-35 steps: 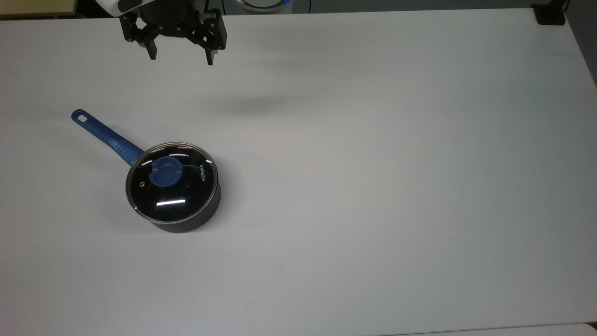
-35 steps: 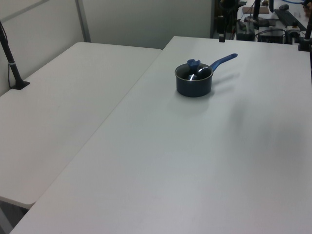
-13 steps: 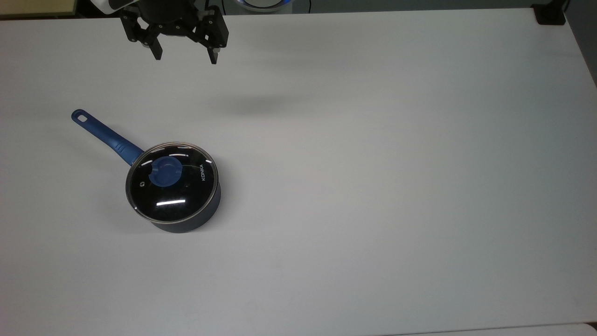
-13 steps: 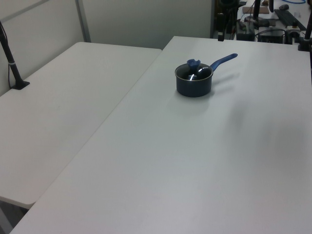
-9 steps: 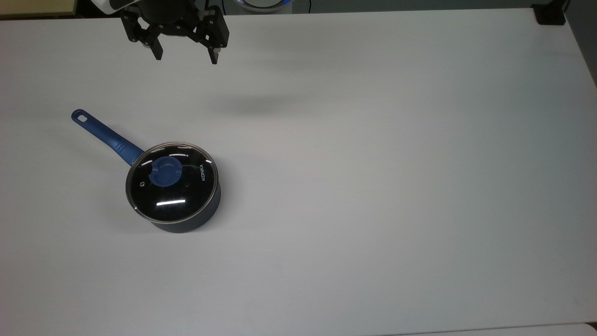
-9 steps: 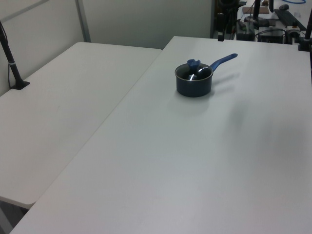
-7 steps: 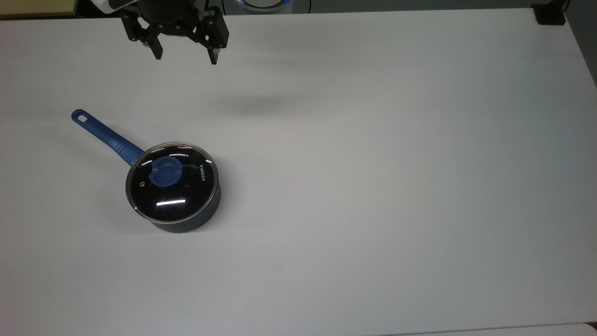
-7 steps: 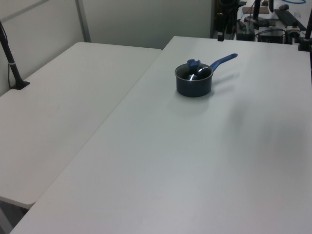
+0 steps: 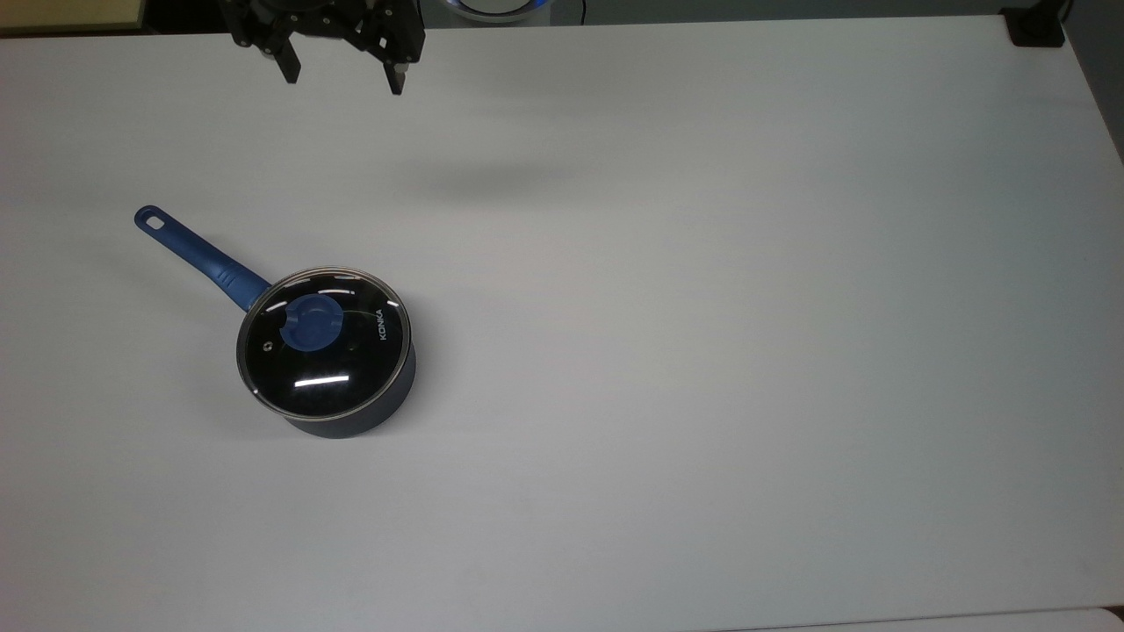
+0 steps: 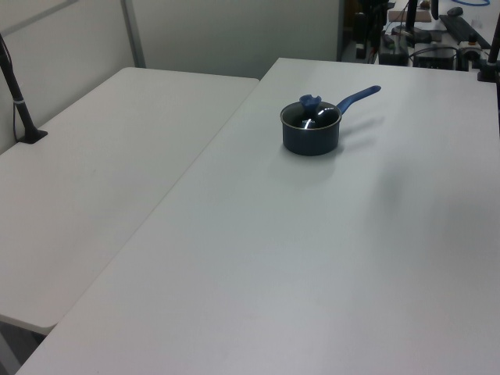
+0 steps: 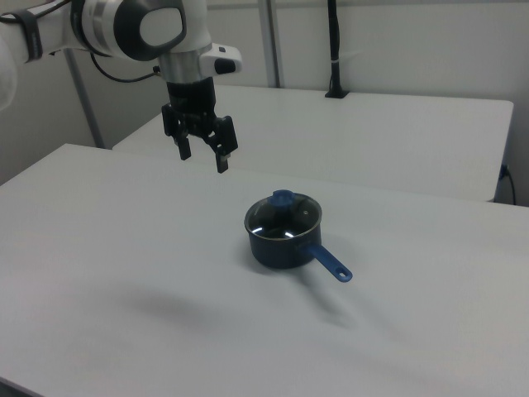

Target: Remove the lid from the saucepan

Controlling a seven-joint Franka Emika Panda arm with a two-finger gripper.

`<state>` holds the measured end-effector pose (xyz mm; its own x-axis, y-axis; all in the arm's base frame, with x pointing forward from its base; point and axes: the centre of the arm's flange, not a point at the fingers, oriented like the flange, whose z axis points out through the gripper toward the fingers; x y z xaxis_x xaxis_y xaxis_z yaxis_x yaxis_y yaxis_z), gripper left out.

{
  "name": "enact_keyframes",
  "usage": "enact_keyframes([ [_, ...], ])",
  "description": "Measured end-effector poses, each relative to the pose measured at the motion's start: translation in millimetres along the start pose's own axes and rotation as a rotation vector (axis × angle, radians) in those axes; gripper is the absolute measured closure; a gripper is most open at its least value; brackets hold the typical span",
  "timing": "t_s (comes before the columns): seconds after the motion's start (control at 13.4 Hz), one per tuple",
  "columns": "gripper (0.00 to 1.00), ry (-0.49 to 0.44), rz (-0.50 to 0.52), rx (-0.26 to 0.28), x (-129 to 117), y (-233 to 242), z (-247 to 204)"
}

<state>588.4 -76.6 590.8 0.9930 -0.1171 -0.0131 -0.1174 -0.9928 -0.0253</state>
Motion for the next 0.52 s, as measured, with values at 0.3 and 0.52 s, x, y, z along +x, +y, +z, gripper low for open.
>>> enact_keyframes([
  [0.3, 0.00, -0.022, -0.016, -0.025, -2.4, -6.5, 2.0],
  [0.52, 0.00, -0.033, -0.029, -0.056, -3.5, -12.0, 2.9],
])
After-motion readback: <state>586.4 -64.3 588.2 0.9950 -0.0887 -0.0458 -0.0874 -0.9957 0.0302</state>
